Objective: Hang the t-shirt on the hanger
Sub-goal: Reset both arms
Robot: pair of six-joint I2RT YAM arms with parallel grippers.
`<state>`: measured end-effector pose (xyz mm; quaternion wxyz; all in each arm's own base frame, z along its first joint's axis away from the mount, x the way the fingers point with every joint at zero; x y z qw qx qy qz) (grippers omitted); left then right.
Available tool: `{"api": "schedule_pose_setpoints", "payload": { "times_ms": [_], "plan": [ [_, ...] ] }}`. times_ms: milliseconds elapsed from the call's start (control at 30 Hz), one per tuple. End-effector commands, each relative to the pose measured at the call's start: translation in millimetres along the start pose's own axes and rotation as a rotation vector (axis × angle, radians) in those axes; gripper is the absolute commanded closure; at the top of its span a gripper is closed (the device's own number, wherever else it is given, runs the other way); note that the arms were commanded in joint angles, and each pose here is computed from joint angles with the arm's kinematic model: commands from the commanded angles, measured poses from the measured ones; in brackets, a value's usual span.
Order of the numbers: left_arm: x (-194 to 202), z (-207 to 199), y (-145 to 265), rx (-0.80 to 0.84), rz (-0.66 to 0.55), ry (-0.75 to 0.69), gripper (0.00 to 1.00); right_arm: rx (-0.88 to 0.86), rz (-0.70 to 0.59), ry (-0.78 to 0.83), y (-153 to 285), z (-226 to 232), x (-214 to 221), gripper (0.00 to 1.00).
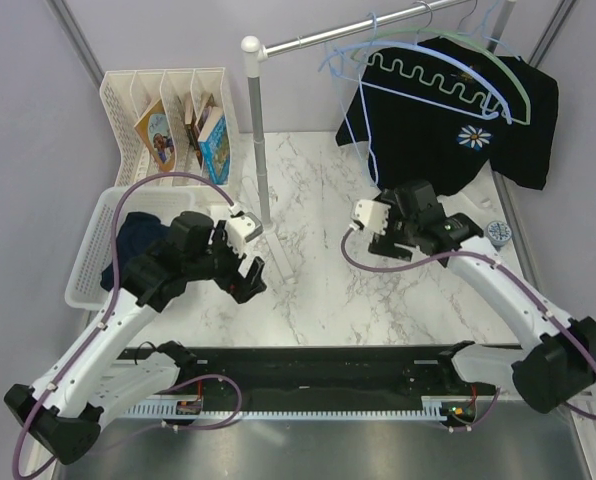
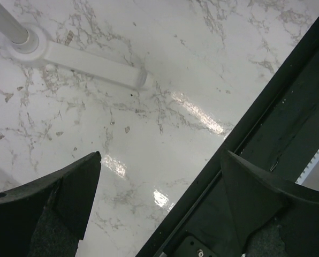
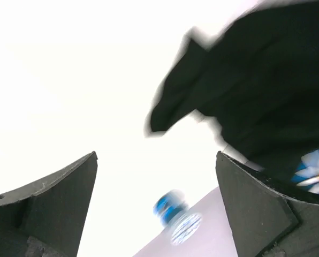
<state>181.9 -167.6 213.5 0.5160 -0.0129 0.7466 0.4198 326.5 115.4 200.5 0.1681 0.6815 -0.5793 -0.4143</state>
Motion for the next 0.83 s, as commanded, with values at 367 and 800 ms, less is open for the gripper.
{"api": "schedule_pose_setpoints", "payload": {
  "times_ms": [367, 800],
  "plan": [
    [2.7, 54.4, 74.5, -0.368, 0.009, -0.101, 0.01, 0.142, -0.092, -0.474, 158.5, 40.4, 28.0, 0.02],
    [8.4, 74.9, 153.0, -0.686, -0.133, -0.011, 0.01, 0.250, -0.288, -0.651, 210.7, 34.6, 15.9, 0.02]
  ]
}}
Point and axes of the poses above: each gripper's point midway between its finger pads, its own y axis back along the fingers, its own z axis along the line the jaws close on, x = y × z, the point moved 1 cm from there along y, back along the fingers, and after that the axes turned 1 degree about y, right-handed, at the moved point
